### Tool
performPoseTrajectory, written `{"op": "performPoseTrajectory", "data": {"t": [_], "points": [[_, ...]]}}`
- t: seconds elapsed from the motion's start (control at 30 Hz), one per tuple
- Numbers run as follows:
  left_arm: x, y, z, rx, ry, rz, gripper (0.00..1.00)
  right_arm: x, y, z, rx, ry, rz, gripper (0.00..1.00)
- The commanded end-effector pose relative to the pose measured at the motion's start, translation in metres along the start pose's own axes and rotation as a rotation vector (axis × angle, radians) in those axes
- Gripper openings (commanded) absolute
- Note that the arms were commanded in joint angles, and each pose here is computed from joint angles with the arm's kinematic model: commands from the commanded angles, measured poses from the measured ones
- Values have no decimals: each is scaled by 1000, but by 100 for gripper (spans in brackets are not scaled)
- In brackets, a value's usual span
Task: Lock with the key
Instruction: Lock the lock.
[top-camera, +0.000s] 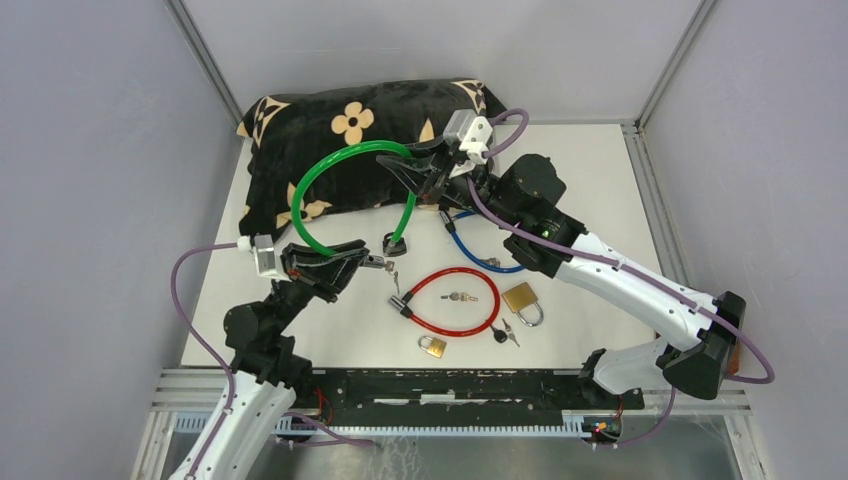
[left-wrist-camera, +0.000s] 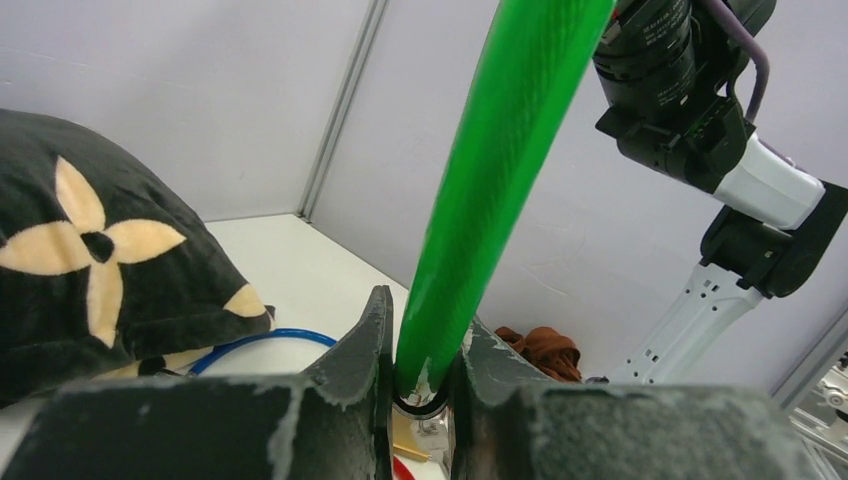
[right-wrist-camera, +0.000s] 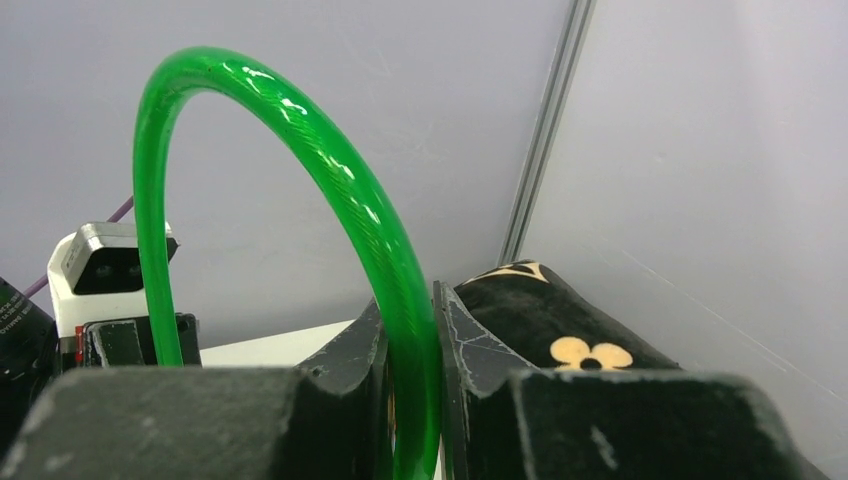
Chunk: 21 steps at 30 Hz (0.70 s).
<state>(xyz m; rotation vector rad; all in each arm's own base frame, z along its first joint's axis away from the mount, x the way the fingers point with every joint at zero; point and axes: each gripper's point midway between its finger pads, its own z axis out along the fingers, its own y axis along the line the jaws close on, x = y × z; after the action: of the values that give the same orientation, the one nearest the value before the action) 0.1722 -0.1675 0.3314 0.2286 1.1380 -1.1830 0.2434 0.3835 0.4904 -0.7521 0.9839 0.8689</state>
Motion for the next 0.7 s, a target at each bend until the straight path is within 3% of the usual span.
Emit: {"op": "performPoseTrajectory", "data": {"t": [0.0, 0.67], "points": [[-3, 8, -1, -21, -32, 56, 2, -86, -4, -4, 15, -222, -15, 0], [6, 8, -3, -17, -24, -36, 2, -80, 13, 5, -15, -361, 121, 0]]}}
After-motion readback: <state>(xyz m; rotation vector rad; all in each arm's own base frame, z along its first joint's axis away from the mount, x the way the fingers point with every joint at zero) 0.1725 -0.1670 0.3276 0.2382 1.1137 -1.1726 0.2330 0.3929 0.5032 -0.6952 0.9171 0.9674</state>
